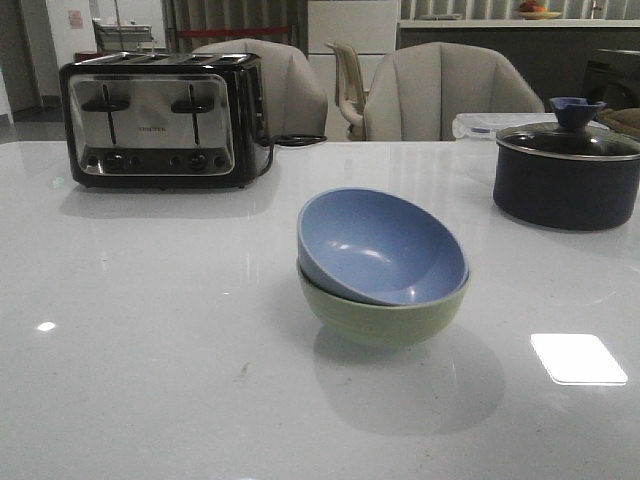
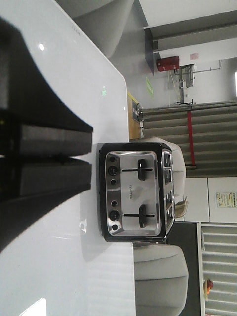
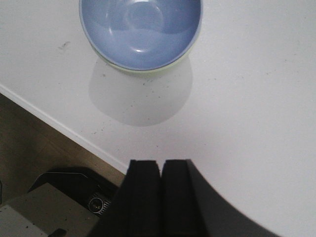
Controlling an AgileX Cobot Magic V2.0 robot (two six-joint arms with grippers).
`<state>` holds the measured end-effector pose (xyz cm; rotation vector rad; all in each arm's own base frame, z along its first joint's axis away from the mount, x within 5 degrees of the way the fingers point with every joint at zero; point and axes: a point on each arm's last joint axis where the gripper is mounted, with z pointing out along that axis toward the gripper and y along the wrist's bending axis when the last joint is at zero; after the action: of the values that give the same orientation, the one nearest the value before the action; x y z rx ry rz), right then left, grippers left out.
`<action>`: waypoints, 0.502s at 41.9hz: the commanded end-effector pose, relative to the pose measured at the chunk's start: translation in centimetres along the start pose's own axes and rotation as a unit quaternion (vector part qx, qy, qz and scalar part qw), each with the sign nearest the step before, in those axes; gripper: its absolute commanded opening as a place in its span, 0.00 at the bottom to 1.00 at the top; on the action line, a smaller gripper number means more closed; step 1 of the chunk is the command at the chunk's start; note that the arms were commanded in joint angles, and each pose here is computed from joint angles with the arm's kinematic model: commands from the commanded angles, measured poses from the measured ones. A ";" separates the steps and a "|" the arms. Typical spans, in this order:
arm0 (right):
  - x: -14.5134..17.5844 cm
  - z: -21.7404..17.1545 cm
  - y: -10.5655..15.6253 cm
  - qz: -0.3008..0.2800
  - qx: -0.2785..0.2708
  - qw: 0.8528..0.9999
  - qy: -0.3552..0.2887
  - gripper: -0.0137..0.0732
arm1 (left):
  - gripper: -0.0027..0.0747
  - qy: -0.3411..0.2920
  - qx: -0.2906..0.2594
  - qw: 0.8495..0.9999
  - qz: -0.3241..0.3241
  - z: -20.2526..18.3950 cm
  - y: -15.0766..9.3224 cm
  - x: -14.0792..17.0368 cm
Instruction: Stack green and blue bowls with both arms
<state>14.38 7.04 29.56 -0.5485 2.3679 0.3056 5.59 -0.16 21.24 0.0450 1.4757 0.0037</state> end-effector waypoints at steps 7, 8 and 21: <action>-1.1 -0.7 0.0 -0.006 0.003 0.999 -0.040 0.20 | 0.16 -0.048 -0.006 0.999 -0.007 -0.2 0.1 -0.3; -1.1 -0.7 0.0 -0.006 0.003 0.999 -0.040 0.20 | 0.16 -0.048 -0.006 0.999 -0.007 -0.2 0.1 -0.3; 0.4 -2.5 -0.7 0.000 0.033 0.995 -0.089 0.20 | 0.16 -0.048 -0.007 0.999 -0.007 -0.2 0.1 -0.3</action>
<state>13.43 6.41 29.51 -0.5284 2.3415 0.3014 5.59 -0.15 21.27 0.0446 1.4718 0.0039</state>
